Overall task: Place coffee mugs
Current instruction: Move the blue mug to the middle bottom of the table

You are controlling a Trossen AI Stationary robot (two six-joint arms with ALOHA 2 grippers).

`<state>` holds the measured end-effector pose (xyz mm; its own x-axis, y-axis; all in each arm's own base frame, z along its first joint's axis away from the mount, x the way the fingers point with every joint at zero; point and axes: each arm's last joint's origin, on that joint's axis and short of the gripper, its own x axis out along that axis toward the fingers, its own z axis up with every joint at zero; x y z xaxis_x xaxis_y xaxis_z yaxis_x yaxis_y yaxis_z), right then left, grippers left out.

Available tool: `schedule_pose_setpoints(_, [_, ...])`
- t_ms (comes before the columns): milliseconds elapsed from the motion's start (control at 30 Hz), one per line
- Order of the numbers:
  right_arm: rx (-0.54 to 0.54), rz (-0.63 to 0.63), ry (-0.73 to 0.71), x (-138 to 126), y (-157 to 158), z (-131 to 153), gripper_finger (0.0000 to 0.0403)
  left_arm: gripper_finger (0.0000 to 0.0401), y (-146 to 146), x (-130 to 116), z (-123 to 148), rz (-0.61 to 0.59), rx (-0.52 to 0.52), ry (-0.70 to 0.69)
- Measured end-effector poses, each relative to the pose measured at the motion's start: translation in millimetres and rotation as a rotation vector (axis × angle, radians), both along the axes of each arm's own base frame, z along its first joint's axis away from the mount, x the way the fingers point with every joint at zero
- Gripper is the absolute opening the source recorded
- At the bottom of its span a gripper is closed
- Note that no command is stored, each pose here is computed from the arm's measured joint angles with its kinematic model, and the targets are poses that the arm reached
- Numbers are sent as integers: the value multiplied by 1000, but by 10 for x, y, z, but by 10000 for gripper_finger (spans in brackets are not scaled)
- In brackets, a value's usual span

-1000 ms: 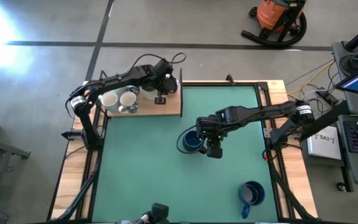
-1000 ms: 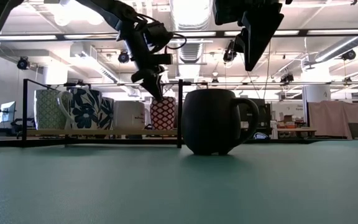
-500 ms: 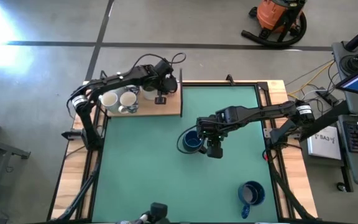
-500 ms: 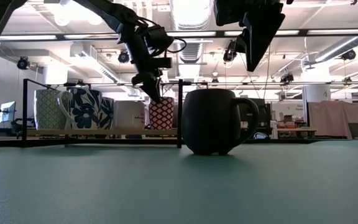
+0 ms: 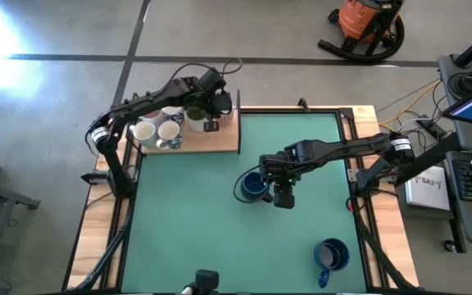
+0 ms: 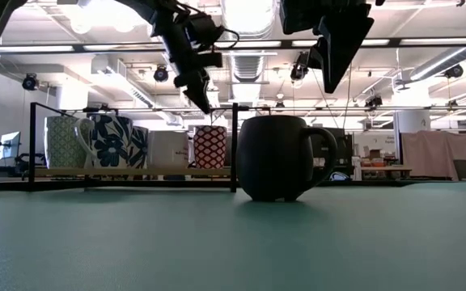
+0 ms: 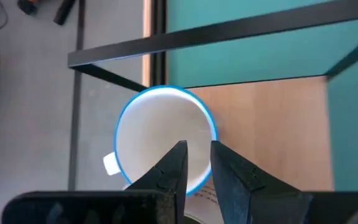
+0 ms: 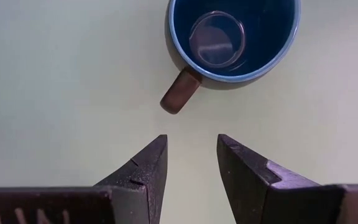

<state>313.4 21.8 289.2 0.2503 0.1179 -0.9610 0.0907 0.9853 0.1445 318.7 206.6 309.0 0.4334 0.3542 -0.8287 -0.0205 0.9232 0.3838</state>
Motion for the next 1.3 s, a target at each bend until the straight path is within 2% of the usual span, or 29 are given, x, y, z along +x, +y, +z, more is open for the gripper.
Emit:
schedule_pose_setpoints(133, [-1,1,12,-11,2,-3,128,52,-75,-14,131,-24,-89,-22])
schedule_pose_setpoints(300, [-3,4,28,-27,14,-14,128,52,-216,-90,205,-29,-314,-72])
schedule_pose_setpoints(400, [-2,11,48,-48,47,-26,128,52,-378,-98,174,-43,-423,-60])
schedule_pose_setpoints(500, [0,5,81,-81,114,-59,128,52,-585,-65,79,-75,-461,-3])
schedule_pose_setpoints(667, [13,-16,122,-235,292,-122,128,52,-988,-8,-38,-158,-486,60])
schedule_pose_setpoints(867, [46,-155,155,-522,457,-163,128,52,-1482,17,-12,-225,-495,18])
schedule_pose_setpoints(1067, [103,-304,167,-837,686,-139,128,52,-1985,-26,16,-231,-390,-24])
schedule_pose_setpoints(1300, [158,-328,199,-1238,1080,-113,128,52,-2469,-76,-5,-231,-338,-114])
